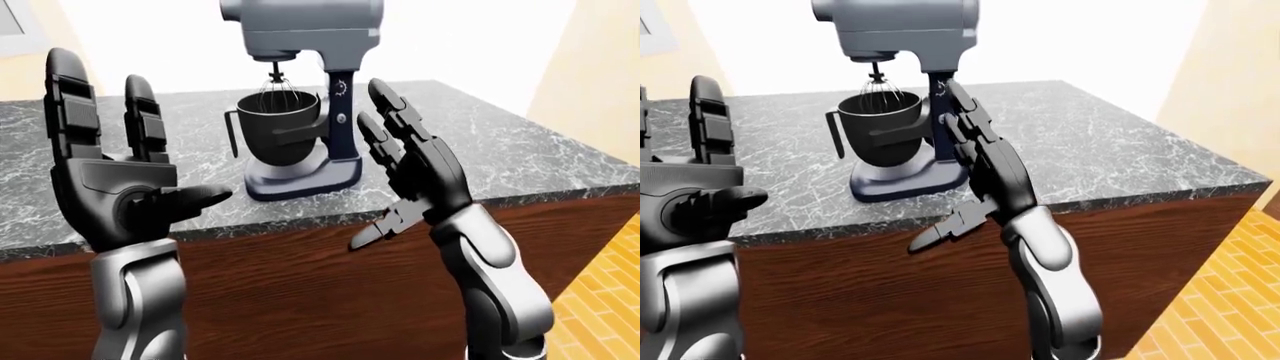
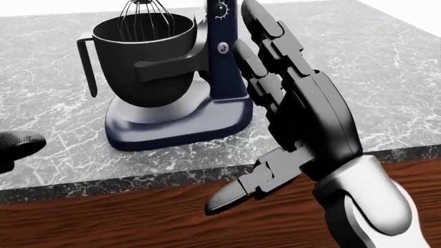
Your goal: Open the stand mixer head.
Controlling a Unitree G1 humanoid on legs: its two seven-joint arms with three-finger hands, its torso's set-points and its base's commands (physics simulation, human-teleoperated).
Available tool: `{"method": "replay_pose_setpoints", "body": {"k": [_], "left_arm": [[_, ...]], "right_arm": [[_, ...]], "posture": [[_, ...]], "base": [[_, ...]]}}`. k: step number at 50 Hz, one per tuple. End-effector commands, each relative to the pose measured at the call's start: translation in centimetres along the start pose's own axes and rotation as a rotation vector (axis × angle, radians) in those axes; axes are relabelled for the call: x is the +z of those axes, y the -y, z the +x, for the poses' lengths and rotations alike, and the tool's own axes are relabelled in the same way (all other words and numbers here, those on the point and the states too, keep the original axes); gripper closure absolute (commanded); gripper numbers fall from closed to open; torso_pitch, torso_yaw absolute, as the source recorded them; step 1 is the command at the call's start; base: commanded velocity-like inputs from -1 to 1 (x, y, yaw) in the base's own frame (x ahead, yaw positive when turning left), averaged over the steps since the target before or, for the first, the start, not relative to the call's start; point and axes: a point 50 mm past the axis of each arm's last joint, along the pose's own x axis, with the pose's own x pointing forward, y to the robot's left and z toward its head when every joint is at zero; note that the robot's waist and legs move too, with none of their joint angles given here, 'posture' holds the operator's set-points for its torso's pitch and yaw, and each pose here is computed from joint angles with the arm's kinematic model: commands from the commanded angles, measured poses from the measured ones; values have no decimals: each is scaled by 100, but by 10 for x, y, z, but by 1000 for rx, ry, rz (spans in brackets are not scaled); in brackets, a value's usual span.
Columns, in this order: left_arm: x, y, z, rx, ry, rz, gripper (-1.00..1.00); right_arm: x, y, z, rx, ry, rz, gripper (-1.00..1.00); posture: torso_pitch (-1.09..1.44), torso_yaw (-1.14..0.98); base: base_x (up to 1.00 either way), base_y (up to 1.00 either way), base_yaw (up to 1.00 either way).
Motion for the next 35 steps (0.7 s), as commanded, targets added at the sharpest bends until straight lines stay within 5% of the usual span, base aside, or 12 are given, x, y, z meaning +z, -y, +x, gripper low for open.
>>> {"method": "replay_pose_setpoints", "body": {"k": [1, 35], "left_arm": [[9, 7, 3, -39, 53, -7, -100], [11, 7, 4, -37, 61, -4, -100]], "right_arm": [[13, 0, 1, 1, 76, -27, -100], [2, 3, 30, 40, 48, 24, -100]], "posture": [[-27, 0], [-27, 0]], "base": [[0, 0, 0], [0, 0, 0]]}}
